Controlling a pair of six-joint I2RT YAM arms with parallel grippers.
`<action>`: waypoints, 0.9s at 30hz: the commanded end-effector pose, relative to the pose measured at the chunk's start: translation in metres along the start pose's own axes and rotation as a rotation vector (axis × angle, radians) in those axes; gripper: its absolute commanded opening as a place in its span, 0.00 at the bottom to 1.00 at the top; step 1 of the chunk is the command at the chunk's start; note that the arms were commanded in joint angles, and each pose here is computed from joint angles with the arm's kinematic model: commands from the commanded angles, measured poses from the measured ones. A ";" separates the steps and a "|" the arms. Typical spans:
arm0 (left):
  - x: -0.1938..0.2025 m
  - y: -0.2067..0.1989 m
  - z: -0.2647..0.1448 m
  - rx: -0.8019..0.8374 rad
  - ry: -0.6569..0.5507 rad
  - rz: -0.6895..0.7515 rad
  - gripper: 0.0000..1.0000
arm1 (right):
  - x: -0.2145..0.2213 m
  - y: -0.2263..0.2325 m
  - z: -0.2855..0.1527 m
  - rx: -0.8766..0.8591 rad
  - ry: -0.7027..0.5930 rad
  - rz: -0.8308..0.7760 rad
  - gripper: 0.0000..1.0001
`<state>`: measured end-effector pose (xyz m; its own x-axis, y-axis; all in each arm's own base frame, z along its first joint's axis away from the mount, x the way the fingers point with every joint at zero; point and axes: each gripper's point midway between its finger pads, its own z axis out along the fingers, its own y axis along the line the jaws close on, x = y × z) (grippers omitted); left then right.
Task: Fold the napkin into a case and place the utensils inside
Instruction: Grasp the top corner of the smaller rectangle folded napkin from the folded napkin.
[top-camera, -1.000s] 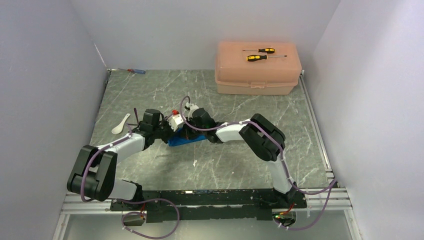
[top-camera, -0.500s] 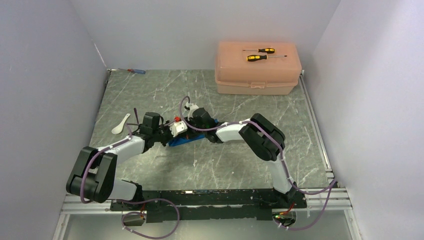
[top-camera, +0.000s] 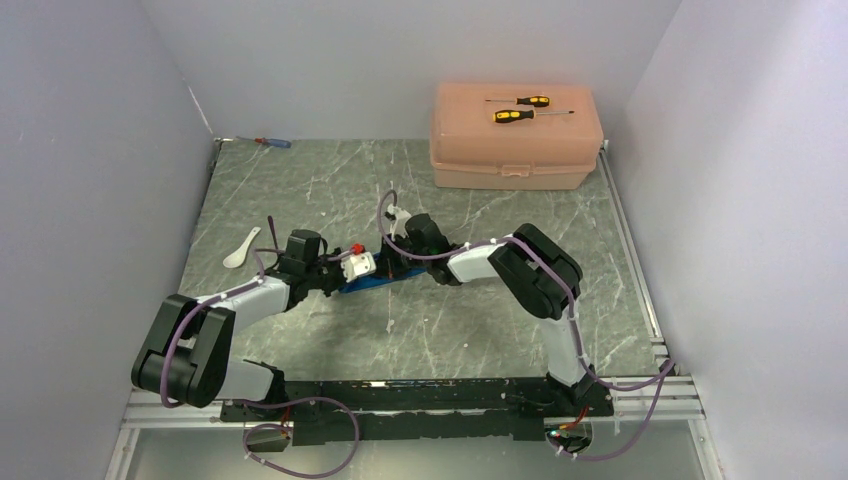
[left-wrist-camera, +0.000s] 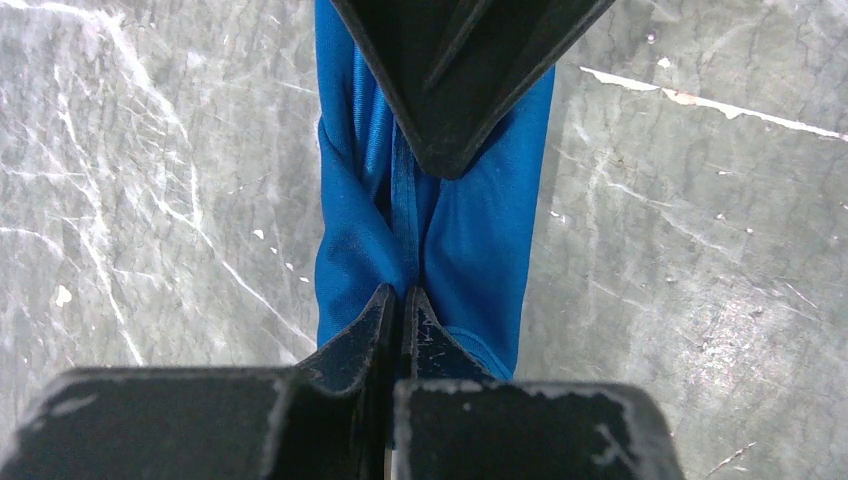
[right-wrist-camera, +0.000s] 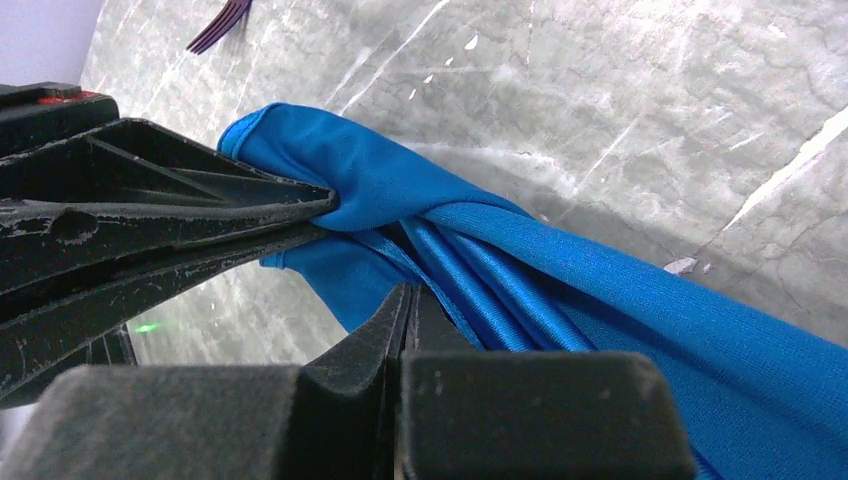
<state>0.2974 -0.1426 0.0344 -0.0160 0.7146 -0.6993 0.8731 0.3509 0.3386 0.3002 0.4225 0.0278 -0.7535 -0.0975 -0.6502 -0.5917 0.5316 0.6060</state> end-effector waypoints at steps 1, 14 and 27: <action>0.009 -0.017 -0.003 0.058 0.031 -0.009 0.03 | 0.006 0.004 -0.009 -0.029 0.027 -0.032 0.00; 0.014 -0.020 -0.014 0.107 0.098 0.065 0.03 | 0.008 0.021 0.007 -0.196 0.015 -0.097 0.00; 0.009 -0.012 -0.010 0.096 0.081 0.156 0.03 | -0.011 0.000 0.012 -0.108 -0.049 -0.133 0.00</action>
<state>0.2833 -0.1359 0.0291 0.0740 0.7878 -0.6115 0.9050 0.2044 0.3730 0.2877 0.4309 0.0284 -0.7021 -0.1464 -0.6969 -0.6891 0.3865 0.6130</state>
